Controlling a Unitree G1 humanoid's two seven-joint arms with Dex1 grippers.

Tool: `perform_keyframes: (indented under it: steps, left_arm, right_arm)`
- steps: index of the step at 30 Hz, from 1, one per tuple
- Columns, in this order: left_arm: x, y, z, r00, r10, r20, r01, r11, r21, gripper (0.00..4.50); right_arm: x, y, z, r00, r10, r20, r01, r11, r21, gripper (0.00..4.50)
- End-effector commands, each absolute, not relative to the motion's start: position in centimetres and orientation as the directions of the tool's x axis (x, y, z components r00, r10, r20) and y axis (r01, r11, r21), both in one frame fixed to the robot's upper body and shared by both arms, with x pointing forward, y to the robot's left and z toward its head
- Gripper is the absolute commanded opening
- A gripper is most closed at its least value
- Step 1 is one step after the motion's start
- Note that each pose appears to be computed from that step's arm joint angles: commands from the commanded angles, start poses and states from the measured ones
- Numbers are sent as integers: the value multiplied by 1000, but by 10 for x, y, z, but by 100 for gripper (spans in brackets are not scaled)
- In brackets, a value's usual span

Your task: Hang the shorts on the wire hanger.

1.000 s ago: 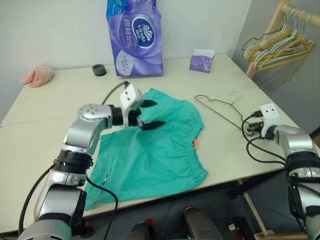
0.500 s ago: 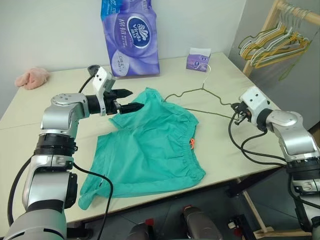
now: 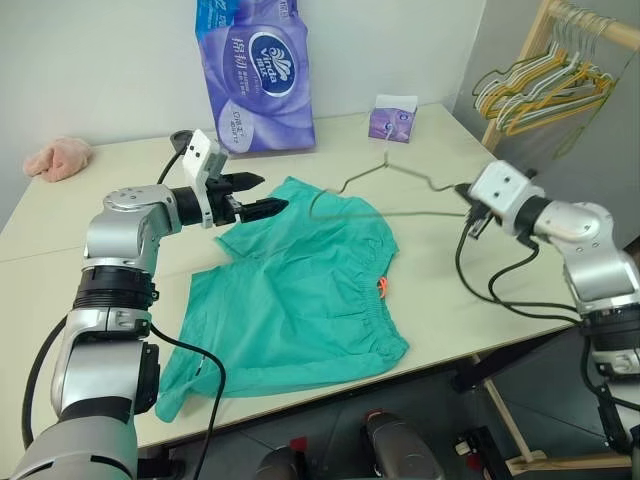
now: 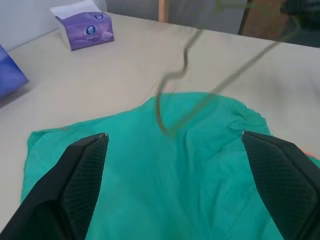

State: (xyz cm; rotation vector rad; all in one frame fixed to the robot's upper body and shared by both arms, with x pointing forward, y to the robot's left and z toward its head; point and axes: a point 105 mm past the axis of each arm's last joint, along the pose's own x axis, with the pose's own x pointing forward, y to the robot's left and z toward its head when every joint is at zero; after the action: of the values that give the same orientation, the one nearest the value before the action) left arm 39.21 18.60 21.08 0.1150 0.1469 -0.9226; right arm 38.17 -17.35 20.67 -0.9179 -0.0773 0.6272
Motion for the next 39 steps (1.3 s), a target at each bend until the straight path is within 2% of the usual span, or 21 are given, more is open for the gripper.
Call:
perform_keyframes:
  steps: [1, 6, 12, 18, 22, 30, 33, 36, 39]
  left_arm:
    - [380, 186, 219, 520, -832, -194, 849, 527, 17, 450]
    - [368, 185, 202, 437, -854, -284, 888, 459, -12, 450]
    - [364, 190, 185, 421, -831, -365, 894, 447, 13, 450]
    - [354, 187, 179, 365, -847, -387, 916, 401, -13, 450]
    - [350, 185, 178, 345, -857, -382, 922, 385, -30, 362]
    - [347, 182, 175, 329, -863, -383, 927, 372, -42, 104]
    - [344, 179, 176, 320, -873, -367, 930, 363, -52, 6]
    - [342, 176, 176, 317, -878, -360, 932, 358, -54, 1]
    - [341, 176, 174, 320, -873, -368, 932, 360, -43, 0]
  right_arm:
    - [369, -146, 235, 770, 627, -116, -439, 390, -809, 3]
    - [360, -129, 240, 725, 679, -114, -457, 351, -817, 3]
    - [354, -120, 246, 695, 713, -96, -458, 335, -824, 3]
    - [352, -120, 245, 687, 719, -101, -466, 330, -821, 3]
    - [350, -118, 243, 680, 726, -105, -476, 328, -816, 0]
    - [345, -113, 240, 656, 746, -117, -501, 314, -806, 0]
    - [334, -105, 232, 590, 792, -156, -565, 268, -780, 0]
    - [324, -102, 223, 543, 816, -200, -605, 214, -767, 0]
    - [317, -105, 213, 521, 815, -255, -627, 163, -762, 75]
